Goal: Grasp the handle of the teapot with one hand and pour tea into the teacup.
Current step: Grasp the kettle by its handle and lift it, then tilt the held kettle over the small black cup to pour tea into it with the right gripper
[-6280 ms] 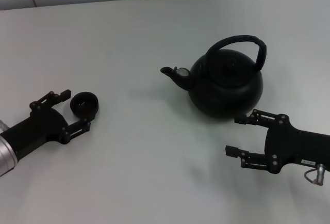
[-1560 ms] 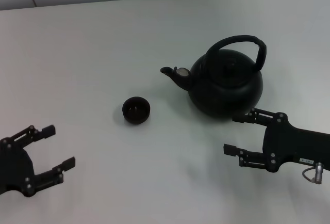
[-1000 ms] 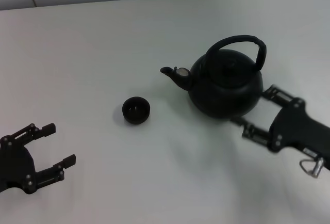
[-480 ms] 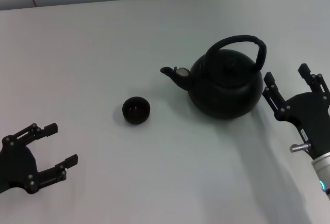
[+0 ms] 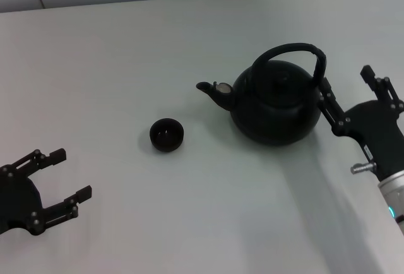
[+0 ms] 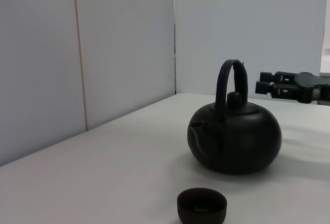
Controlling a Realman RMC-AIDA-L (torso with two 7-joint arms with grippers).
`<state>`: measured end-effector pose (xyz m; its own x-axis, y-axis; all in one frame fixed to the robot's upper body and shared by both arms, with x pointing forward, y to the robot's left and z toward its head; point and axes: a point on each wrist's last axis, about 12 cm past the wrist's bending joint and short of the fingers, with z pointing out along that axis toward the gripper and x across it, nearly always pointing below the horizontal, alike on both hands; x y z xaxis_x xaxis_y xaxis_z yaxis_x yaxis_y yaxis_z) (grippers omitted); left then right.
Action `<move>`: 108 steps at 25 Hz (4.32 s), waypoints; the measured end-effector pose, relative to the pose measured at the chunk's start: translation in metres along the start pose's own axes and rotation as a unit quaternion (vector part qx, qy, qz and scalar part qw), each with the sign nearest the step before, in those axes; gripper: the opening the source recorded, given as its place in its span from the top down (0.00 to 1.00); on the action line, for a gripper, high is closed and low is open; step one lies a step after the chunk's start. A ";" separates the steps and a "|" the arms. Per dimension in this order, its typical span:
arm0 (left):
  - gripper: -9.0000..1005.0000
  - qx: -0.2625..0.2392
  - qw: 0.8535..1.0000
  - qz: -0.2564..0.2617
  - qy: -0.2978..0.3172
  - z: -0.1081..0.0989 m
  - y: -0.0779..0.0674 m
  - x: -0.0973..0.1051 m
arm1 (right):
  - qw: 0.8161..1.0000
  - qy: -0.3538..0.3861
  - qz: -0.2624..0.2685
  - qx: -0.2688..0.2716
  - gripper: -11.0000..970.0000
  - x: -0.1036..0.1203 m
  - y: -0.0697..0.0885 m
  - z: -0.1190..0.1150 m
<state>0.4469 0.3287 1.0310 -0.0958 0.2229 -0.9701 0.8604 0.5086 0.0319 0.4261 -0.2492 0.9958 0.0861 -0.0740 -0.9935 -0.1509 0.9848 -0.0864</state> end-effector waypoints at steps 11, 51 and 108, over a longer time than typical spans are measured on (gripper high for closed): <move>0.19 -0.004 1.000 -0.002 -0.005 0.000 0.000 -0.001 | 1.000 0.006 -0.014 -0.012 0.24 -0.001 -0.003 0.027; 0.19 -0.012 1.000 -0.012 -0.015 0.001 -0.001 -0.001 | 0.999 -0.006 -0.002 -0.037 0.90 -0.006 0.001 0.047; 0.19 -0.017 0.999 -0.019 -0.034 0.004 -0.005 -0.001 | 0.918 -0.052 -0.202 -0.337 0.90 -0.074 -0.022 0.175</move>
<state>0.4445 0.3229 1.0309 -0.0936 0.1470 -0.9847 0.8393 0.5437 0.0014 0.5949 -0.2375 1.0840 0.3571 -0.3619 -0.8611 -0.6585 0.5563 -0.5069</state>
